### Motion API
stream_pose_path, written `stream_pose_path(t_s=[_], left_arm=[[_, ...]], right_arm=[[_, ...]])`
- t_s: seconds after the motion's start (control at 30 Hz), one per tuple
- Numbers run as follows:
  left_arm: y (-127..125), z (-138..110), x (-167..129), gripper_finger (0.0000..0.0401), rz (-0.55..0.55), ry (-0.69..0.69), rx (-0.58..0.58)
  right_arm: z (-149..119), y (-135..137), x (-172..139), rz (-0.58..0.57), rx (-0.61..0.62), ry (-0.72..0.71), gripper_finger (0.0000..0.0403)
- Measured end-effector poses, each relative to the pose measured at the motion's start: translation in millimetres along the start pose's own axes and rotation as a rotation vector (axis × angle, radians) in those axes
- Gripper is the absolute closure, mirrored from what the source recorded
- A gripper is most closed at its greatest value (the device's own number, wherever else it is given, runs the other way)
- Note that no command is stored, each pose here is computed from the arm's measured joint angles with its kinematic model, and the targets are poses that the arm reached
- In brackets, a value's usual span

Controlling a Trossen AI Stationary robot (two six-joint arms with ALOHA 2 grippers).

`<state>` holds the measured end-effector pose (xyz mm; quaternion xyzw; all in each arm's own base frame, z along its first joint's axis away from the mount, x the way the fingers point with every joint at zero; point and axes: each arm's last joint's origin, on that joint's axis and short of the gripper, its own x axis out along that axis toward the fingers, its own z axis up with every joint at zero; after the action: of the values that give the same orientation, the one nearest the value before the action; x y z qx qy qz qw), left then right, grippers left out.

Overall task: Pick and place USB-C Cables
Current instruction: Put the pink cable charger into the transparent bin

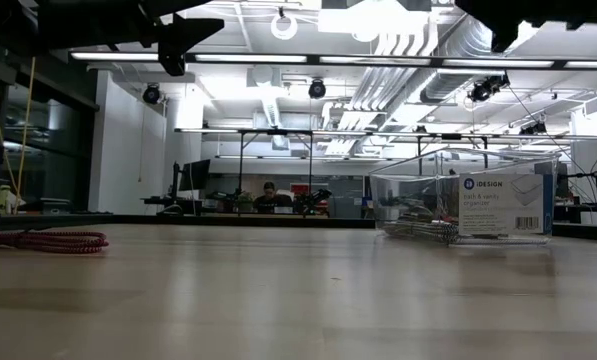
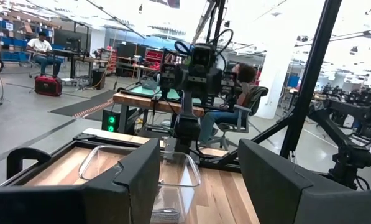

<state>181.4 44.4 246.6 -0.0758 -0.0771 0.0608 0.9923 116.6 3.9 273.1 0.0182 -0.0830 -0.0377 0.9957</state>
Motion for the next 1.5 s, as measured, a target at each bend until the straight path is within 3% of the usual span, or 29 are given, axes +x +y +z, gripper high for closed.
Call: stream_pose_path(t_s=[0.27,1.5], left_arm=[[0.0,-0.1,0.0,0.0204,0.000,0.001,0.000],[0.2,-0.8,0.0,0.0204,0.002,0.008,-0.001]], right_arm=[[-34.0,0.8,4.5,0.021,-0.068,-0.114,0.0217],[-34.4,-0.4,4.6,-0.020,-0.052,-0.120,0.0217]])
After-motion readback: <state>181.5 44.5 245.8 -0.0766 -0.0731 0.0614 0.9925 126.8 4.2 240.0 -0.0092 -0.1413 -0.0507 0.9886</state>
